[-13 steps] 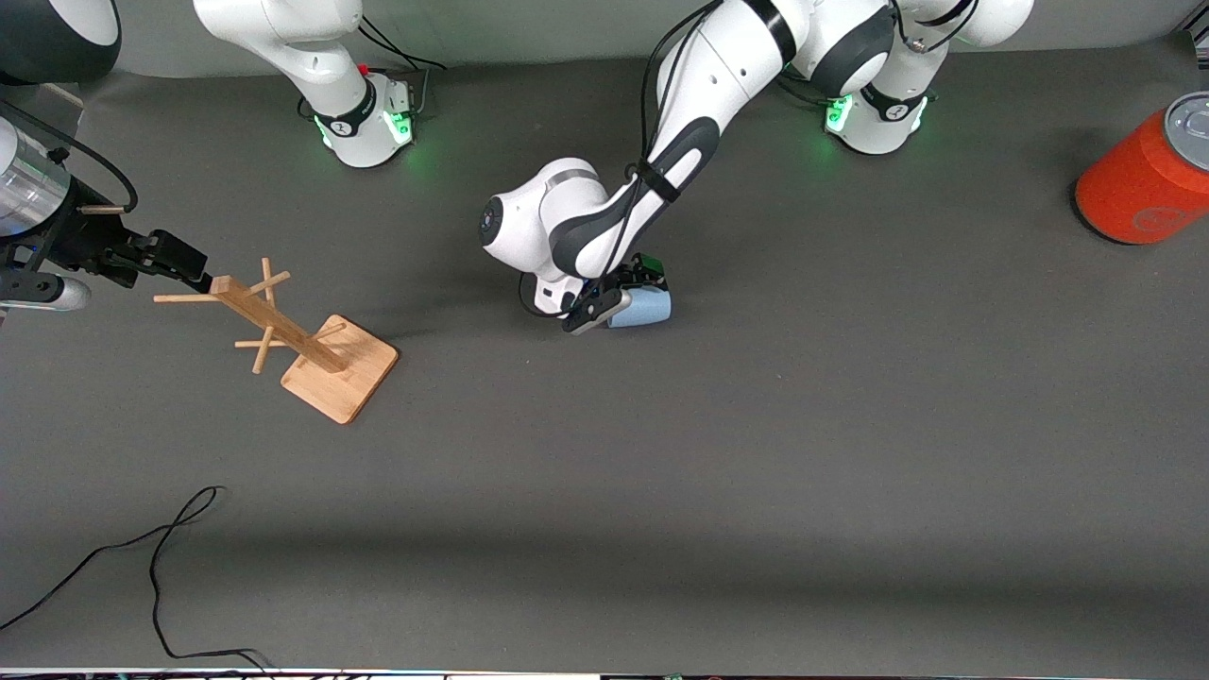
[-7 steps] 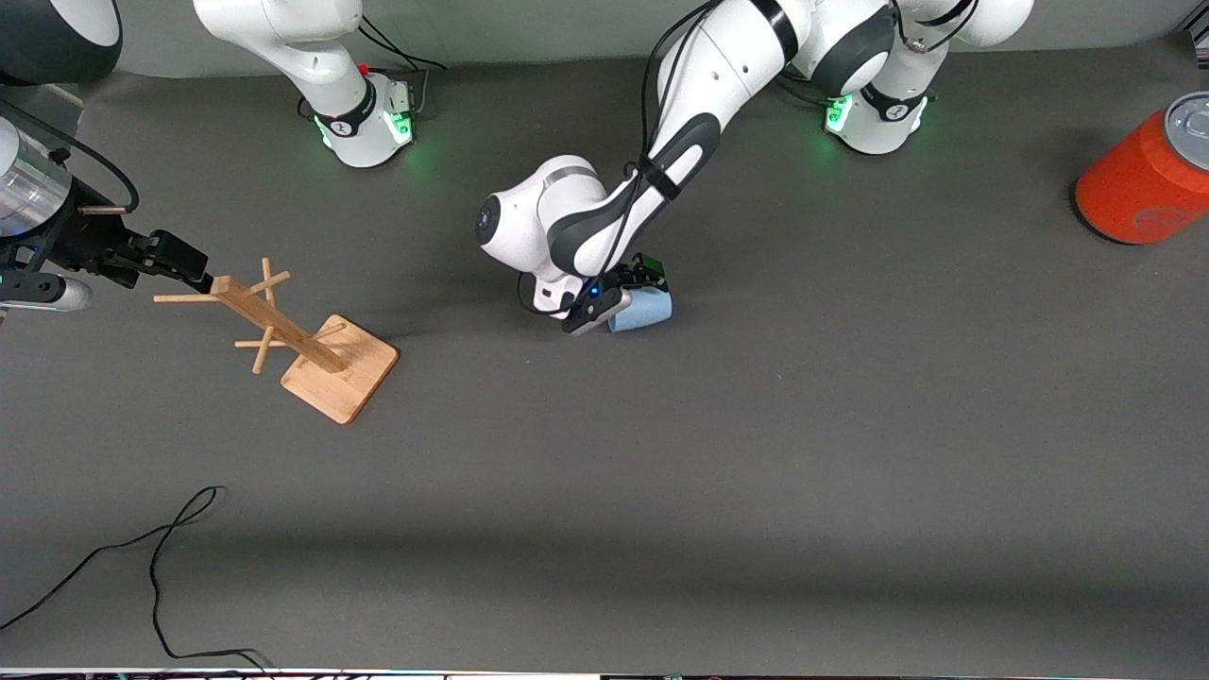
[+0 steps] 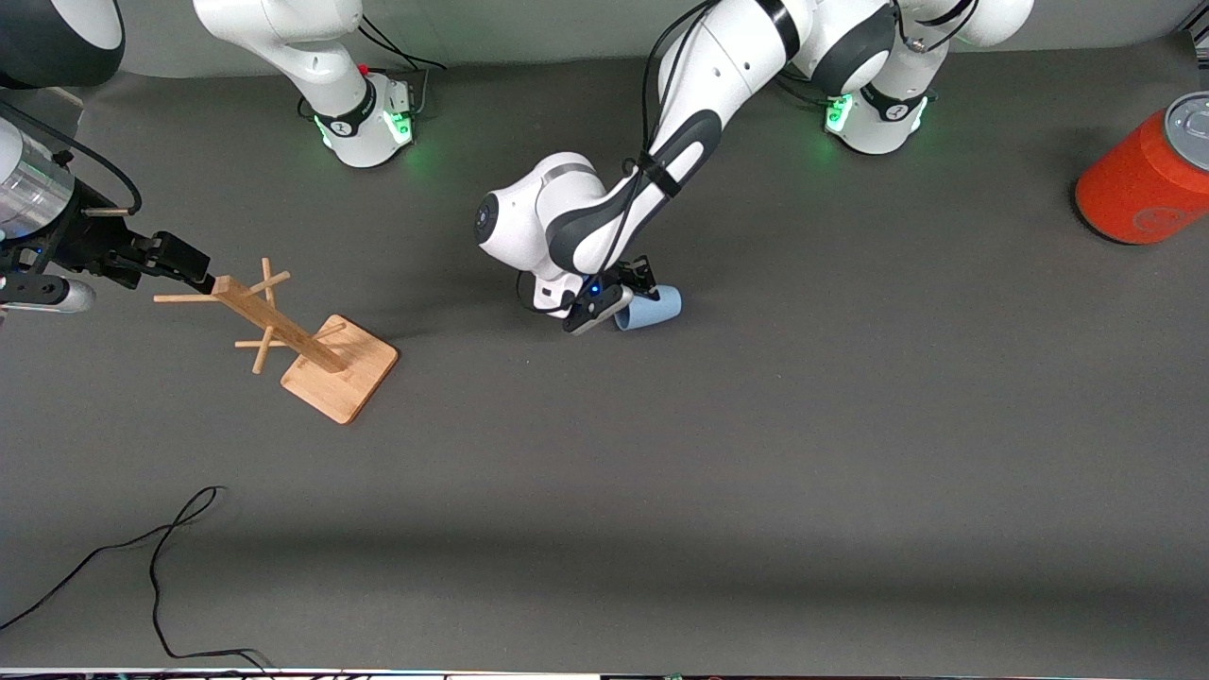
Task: Rotate and upright cup with both arms
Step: 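Grasp the lying blue cup's rim with the left gripper, then rotate the blue cup upright and set it down with the left gripper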
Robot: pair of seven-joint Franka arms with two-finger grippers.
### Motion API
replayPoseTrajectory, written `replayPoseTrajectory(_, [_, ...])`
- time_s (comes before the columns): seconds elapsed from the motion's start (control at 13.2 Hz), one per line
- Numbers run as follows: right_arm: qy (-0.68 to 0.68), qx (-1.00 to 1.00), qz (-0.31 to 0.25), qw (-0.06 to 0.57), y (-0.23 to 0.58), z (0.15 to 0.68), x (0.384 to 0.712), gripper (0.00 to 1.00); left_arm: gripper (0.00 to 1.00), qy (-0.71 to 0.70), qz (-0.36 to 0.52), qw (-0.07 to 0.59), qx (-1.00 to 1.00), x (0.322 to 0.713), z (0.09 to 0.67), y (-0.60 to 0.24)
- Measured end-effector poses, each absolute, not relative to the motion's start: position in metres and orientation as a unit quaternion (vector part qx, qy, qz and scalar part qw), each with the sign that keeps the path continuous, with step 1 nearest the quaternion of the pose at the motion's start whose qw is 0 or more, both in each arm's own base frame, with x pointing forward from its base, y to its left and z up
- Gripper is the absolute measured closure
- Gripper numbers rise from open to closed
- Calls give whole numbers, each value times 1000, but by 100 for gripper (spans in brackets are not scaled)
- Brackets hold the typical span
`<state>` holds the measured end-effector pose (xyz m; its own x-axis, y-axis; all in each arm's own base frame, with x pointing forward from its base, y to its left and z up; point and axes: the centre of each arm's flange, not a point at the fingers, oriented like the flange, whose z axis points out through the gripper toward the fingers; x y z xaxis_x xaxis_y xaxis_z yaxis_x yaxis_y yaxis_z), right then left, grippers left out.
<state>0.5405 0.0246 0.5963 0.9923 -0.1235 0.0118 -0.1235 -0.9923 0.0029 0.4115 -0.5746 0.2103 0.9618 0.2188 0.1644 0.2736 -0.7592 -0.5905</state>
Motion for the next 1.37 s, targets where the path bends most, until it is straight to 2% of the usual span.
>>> replayPoseTrajectory(0.08, [-62, 998, 8, 2, 25, 597, 541, 0, 88, -135, -43, 324, -935, 411, 214, -574])
replayPoseTrajectory(0.15, [-62, 998, 10, 1, 25, 597, 541, 0, 91, -137, -45, 321, -936, 411, 215, -574])
replayPoseTrajectory(0.46, [-61, 998, 18, 1, 25, 600, 542, 0, 91, -149, -48, 312, -937, 423, 227, -571])
replayPoseTrajectory(0.61, [-61, 998, 34, -1, 25, 603, 545, 0, 91, -167, -29, 280, -945, 455, 266, -554])
replayPoseTrajectory(0.84, [-61, 997, 48, -3, 25, 602, 550, 0, 92, -185, 5, 197, -963, 526, 363, -492])
replayPoseTrajectory(0.99, [-59, 997, 48, -3, 27, 601, 550, 0, 92, -178, 4, 136, -975, 557, 406, -445])
replayPoseTrajectory(1.14, [-57, 997, 52, -3, 27, 602, 551, 0, 92, -167, -19, 72, -983, 562, 427, -399])
replayPoseTrajectory(1.37, [-55, 997, 57, -3, 29, 599, 555, 0, 92, -142, -65, 15, -988, 527, 412, -357])
